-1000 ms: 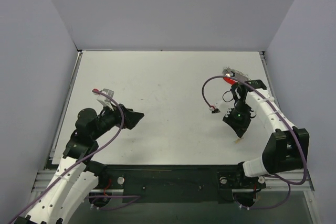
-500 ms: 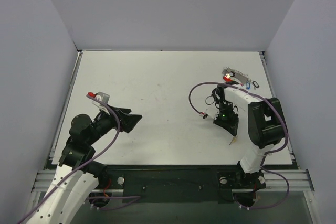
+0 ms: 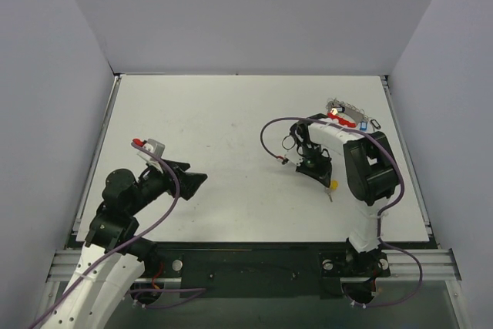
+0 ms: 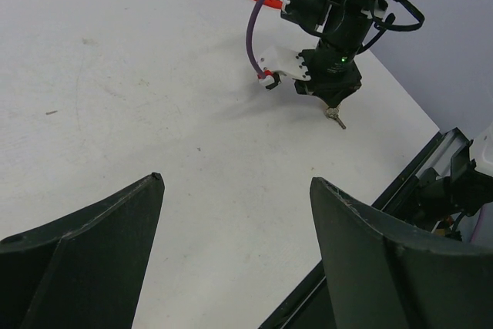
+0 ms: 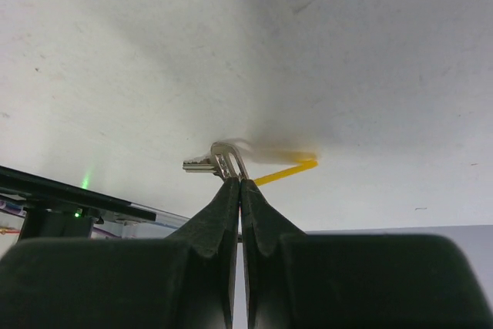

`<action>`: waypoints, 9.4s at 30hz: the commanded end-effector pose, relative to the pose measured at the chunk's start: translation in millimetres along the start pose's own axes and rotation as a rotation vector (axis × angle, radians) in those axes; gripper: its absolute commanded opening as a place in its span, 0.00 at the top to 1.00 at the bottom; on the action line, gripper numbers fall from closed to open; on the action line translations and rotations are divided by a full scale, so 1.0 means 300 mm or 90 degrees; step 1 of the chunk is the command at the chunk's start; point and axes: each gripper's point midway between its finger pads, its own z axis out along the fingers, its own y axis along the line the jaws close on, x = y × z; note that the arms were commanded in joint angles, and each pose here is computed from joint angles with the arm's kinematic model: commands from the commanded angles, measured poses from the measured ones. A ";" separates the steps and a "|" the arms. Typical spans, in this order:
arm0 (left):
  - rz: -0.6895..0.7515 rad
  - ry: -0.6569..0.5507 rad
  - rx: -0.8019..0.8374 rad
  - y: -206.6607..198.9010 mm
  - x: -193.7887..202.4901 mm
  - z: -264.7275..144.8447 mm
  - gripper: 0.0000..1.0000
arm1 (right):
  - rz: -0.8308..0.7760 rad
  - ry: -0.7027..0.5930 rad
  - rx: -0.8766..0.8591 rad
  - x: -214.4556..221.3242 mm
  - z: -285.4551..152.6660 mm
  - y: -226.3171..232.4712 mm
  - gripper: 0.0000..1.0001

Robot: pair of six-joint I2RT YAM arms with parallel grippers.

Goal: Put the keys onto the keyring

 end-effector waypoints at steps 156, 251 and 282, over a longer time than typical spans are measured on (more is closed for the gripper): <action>0.168 -0.162 0.462 -0.658 0.229 0.439 1.00 | -0.458 -0.814 -0.322 0.056 -0.652 0.641 0.72; 0.150 -0.175 0.491 -0.701 0.238 0.430 1.00 | -0.441 -0.761 -0.345 0.008 -0.625 0.612 1.00; 0.168 0.001 0.087 -0.278 0.072 0.286 0.24 | 0.079 -0.535 -0.140 0.172 -0.322 0.170 1.00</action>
